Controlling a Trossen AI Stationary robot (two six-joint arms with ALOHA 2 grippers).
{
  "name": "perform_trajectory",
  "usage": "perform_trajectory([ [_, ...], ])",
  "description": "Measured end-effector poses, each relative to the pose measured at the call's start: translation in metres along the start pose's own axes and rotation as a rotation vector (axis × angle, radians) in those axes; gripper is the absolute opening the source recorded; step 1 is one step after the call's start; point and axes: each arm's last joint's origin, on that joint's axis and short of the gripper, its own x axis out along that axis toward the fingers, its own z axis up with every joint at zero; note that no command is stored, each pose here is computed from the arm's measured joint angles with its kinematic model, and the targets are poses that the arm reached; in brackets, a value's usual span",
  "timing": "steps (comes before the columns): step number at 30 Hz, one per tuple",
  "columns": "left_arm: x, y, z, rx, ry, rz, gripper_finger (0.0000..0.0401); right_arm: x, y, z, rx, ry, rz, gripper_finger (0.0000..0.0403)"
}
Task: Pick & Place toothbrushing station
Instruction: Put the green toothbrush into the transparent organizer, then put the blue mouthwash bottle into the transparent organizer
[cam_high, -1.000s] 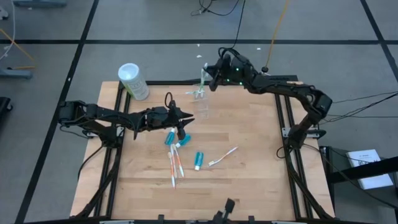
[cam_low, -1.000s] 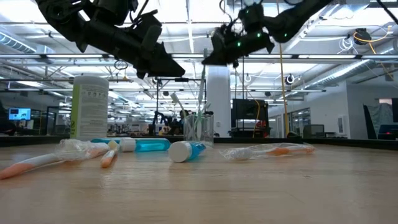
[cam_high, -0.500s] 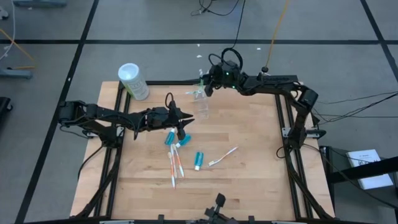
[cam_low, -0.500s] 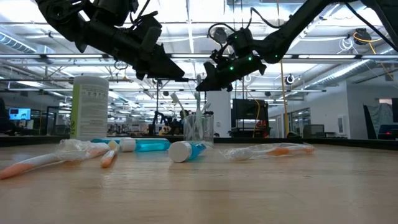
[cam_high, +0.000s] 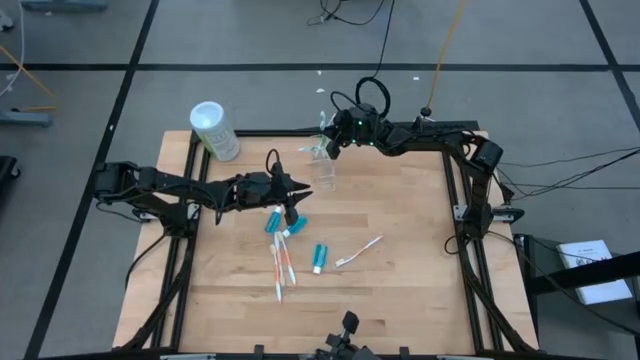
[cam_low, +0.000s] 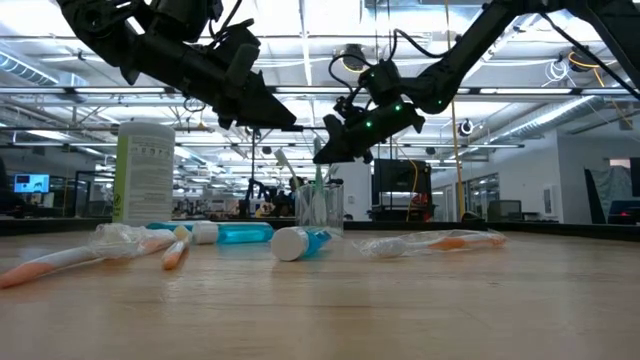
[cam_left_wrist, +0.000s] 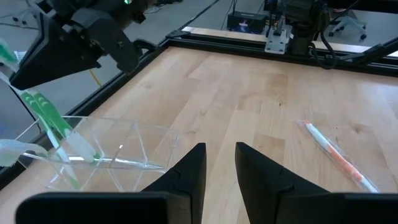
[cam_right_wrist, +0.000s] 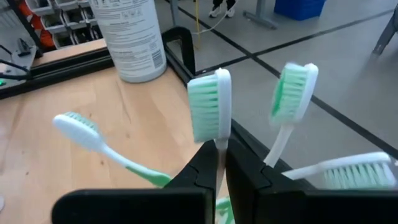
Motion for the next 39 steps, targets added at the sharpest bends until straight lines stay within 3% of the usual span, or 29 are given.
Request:
perform_trajectory([
  [18, 0.000, 0.000, -0.001, 0.003, 0.012, 0.001, 0.0093, 0.001, 0.000, -0.002, 0.025, 0.014, -0.001, 0.0106],
  [24, 0.000, 0.000, -0.001, 0.003, 0.013, 0.001, 0.0093, -0.010, 0.006, 0.010, 0.020, 0.004, 0.008, 0.0128],
  [31, 0.000, 0.000, -0.001, 0.003, 0.013, 0.001, 0.0093, -0.036, 0.036, 0.039, -0.043, -0.017, 0.067, 0.0132],
  [39, 0.000, 0.000, -0.002, 0.004, 0.017, 0.002, 0.0093, -0.076, 0.087, 0.054, -0.171, 0.080, 0.184, 0.0132],
])
